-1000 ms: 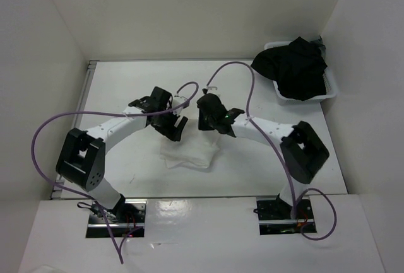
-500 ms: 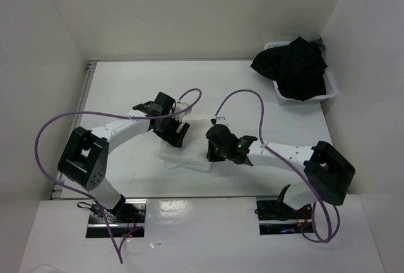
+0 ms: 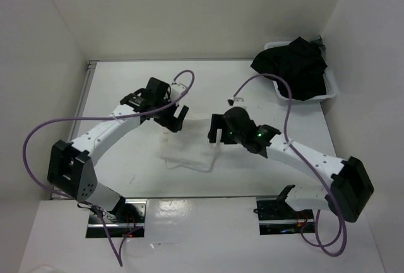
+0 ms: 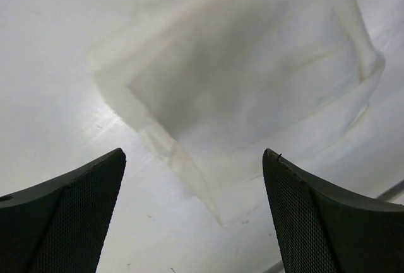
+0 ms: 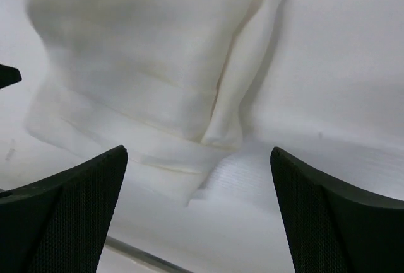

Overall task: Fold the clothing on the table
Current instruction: Fold the skirt

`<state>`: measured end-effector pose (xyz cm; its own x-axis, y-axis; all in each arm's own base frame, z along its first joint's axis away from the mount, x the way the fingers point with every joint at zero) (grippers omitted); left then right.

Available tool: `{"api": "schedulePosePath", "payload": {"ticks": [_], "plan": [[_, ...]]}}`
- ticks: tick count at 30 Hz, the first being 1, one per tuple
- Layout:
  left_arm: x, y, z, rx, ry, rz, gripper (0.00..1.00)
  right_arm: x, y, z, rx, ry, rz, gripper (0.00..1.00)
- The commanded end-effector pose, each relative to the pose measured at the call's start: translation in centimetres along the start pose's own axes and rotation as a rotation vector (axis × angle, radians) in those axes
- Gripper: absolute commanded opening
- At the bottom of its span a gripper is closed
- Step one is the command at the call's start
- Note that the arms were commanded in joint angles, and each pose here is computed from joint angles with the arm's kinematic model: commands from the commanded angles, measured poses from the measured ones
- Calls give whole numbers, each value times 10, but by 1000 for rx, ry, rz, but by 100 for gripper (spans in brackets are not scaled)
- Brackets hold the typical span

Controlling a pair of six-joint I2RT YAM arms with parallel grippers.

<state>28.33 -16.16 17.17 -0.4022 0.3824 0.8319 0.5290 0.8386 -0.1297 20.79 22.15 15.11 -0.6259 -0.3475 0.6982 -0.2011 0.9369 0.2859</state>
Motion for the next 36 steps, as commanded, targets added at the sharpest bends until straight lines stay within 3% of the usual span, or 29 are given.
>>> {"api": "schedulePosePath", "payload": {"ticks": [1,6,9,12,20,36], "plan": [[56,17,-33,31,-162,-125,95,42,-11,-46,33,-96,-8,99],[106,83,-33,198,-271,-462,99,74,-62,-52,-95,-78,20,99],[127,135,-5,332,-262,-685,99,112,-76,-72,-171,-235,-3,99],[142,164,20,420,-249,-778,99,143,-93,-83,-240,-352,-17,99],[144,168,42,531,-244,-792,99,144,-110,-86,-269,-353,9,99],[145,162,48,533,-259,-762,99,147,-109,-86,-246,-359,1,99]]}}
Point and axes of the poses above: each gripper's point midway between its finger pads, its own x axis back along the fingers, its own y axis along the line the jaws close on, z = x × y, the point moved 6 cm from there along x, back along the fingers, and after that the axes turned 4 degrees about x, right-handed, at the moved point
